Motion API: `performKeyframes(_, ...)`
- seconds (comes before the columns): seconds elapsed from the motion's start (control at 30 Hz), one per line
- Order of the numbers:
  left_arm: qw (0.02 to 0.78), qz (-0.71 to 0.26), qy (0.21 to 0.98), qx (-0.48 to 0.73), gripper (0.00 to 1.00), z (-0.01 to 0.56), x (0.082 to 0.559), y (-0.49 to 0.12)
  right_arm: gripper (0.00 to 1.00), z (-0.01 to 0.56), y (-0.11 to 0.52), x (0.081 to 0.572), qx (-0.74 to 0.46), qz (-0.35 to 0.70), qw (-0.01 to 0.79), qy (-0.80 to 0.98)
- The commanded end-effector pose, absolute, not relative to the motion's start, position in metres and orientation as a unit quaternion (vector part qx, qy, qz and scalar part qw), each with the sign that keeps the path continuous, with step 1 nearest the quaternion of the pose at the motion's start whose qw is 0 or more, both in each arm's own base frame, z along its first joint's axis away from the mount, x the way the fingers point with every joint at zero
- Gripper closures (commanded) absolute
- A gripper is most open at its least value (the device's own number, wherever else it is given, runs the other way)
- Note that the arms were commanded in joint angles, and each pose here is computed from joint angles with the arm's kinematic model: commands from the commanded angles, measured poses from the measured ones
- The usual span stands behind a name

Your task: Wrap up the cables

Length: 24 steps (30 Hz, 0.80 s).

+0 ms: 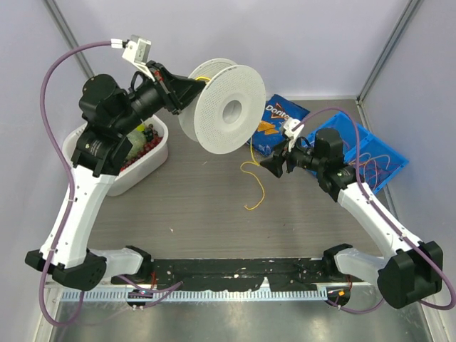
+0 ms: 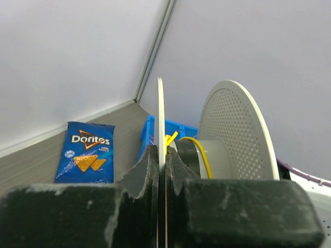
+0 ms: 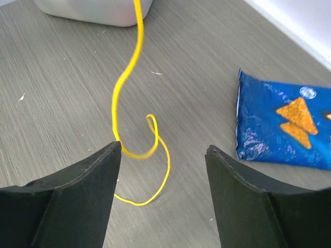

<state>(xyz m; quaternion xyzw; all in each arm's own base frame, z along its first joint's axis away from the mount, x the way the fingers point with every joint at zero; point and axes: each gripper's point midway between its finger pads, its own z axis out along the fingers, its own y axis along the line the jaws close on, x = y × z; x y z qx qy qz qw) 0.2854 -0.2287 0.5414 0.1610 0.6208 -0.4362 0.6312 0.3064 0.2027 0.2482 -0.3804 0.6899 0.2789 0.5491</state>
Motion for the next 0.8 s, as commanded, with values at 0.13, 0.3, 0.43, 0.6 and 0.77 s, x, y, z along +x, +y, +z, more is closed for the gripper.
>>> performKeyframes(0.13, 0.717, -0.438, 0.528, 0.126, 1.0, 0.624, 0.274, -0.206, 0.2, 0.242, 0.185, 0.317, -0.299, 0.247, 0.582, 0.715)
performKeyframes(0.3, 0.729, -0.444, 0.504, 0.13, 1.0, 0.65, 0.27, -0.206, 0.12, 0.222, 0.182, 0.304, -0.322, 0.243, 0.563, 0.722)
performKeyframes(0.43, 0.74, -0.459, 0.471, 0.141, 1.0, 0.677, 0.257, -0.206, 0.12, 0.206, 0.183, 0.291, -0.353, 0.245, 0.549, 0.717)
performKeyframes(0.6, 0.747, -0.479, 0.436, 0.15, 1.0, 0.703, 0.239, -0.203, 0.12, 0.207, 0.182, 0.292, -0.344, 0.243, 0.585, 0.693)
performKeyframes(0.77, 0.754, -0.482, 0.421, 0.149, 1.0, 0.712, 0.232, -0.2, 0.12, 0.216, 0.192, 0.291, -0.339, 0.272, 0.619, 0.654)
